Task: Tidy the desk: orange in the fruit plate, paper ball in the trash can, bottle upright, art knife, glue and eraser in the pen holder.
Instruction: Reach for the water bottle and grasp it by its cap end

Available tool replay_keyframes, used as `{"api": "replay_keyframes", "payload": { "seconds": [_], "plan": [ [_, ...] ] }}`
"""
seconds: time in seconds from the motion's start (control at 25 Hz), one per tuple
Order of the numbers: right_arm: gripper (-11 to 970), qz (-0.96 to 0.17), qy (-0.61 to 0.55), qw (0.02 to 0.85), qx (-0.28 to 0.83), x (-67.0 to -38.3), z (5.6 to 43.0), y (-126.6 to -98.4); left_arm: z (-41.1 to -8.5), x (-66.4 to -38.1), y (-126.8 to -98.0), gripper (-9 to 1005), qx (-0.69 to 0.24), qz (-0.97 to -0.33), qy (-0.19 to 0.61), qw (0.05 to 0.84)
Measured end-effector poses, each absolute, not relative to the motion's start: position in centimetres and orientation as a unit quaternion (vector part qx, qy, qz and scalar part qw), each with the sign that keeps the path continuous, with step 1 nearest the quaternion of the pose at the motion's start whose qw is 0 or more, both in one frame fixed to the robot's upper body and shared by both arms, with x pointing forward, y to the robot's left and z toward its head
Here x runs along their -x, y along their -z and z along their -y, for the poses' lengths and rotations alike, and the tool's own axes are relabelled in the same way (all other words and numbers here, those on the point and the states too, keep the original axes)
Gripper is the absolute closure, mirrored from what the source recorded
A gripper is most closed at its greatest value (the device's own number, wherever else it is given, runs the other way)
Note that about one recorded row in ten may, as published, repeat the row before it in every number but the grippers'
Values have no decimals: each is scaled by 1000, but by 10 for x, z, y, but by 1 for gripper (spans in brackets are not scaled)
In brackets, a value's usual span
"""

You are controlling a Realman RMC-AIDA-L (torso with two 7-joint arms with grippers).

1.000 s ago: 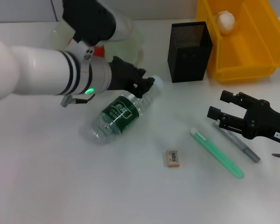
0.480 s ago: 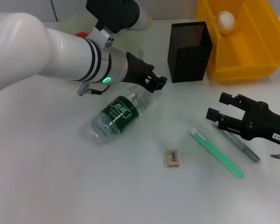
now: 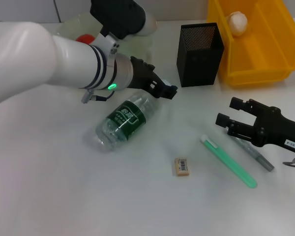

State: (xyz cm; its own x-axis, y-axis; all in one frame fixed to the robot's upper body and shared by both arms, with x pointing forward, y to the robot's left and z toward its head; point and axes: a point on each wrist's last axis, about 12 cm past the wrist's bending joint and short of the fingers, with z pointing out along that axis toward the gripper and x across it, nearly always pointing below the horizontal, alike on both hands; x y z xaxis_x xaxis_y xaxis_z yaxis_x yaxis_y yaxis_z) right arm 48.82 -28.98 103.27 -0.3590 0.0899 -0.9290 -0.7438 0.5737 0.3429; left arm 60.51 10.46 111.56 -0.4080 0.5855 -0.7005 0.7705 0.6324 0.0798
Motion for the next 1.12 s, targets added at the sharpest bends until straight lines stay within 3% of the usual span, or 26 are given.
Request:
{"api": "replay_keyframes", "payload": {
  "seconds": [0.12,1.12],
  "plan": [
    [171,-717,-408,517,228,-491,285,-1033,-102,-603,-1113,194,-413,-826,128,361],
    [171,-708,-428,514,227,-496,271,-1034,-104,-597,-1089,215,-420,-824,108,365]
  ]
}}
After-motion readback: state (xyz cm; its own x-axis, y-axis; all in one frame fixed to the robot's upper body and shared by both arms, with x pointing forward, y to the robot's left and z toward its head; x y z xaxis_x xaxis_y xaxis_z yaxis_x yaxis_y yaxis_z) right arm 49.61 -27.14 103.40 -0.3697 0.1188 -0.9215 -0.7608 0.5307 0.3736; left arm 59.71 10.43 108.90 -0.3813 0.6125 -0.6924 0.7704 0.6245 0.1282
